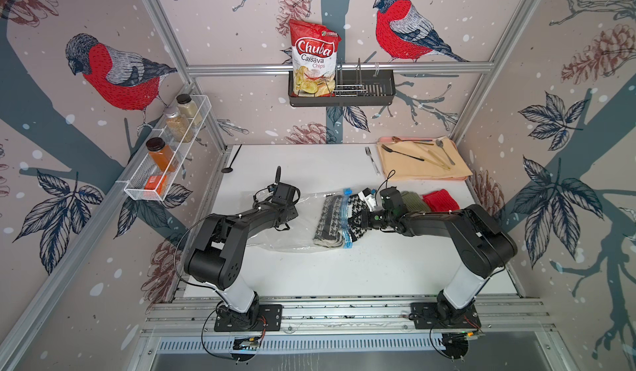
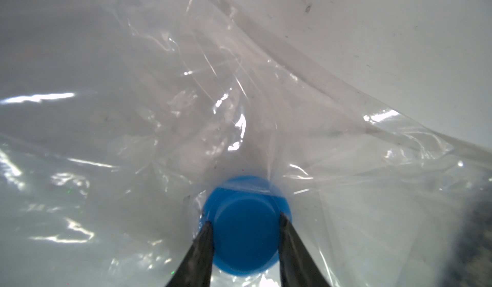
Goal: Take the scarf out of the vacuum bag
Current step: Take out the scarf from the vacuum bag.
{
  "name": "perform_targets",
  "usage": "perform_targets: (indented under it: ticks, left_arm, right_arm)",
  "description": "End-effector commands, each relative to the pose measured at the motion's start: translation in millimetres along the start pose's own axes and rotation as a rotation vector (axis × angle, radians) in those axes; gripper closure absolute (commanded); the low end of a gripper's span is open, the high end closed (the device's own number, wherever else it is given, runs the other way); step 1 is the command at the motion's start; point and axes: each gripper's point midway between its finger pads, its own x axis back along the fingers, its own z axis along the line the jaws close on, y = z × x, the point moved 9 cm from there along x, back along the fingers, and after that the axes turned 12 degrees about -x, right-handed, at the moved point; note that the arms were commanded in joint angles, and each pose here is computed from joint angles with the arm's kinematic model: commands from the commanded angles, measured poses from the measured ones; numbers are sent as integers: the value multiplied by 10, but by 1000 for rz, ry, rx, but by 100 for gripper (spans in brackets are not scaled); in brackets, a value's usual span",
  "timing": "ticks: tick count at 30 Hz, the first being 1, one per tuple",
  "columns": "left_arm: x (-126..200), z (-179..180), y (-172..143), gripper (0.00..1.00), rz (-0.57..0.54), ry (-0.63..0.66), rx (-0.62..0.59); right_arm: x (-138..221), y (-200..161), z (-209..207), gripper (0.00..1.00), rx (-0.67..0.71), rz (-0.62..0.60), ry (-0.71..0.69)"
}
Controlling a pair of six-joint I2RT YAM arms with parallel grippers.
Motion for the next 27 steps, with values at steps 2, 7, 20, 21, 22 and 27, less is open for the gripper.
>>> perform_targets:
  ticks: [2,7,20,21,22,27]
  left_arm:
    - [-27,165,-180,62,94,102,-10]
    - [-11,184,-184,62,88,100,-3]
    - [13,204,-201,62,75,96,11]
    - [10,207,-206,62,75,97,10]
    - [13,206,-205,62,75,95,10]
    - [16,208,-207,62,72,93,15]
  right_arm:
    - [-32,-18,19,100,10,32,27]
    - [-60,-35,9,100,5,42,28]
    - [-64,-5,21,100,7,39,28]
    - [-64,-11,7,100,2,40,24]
    - [-60,-9,6,100,2,40,23]
    - [-49,-2,7,100,3,38,28]
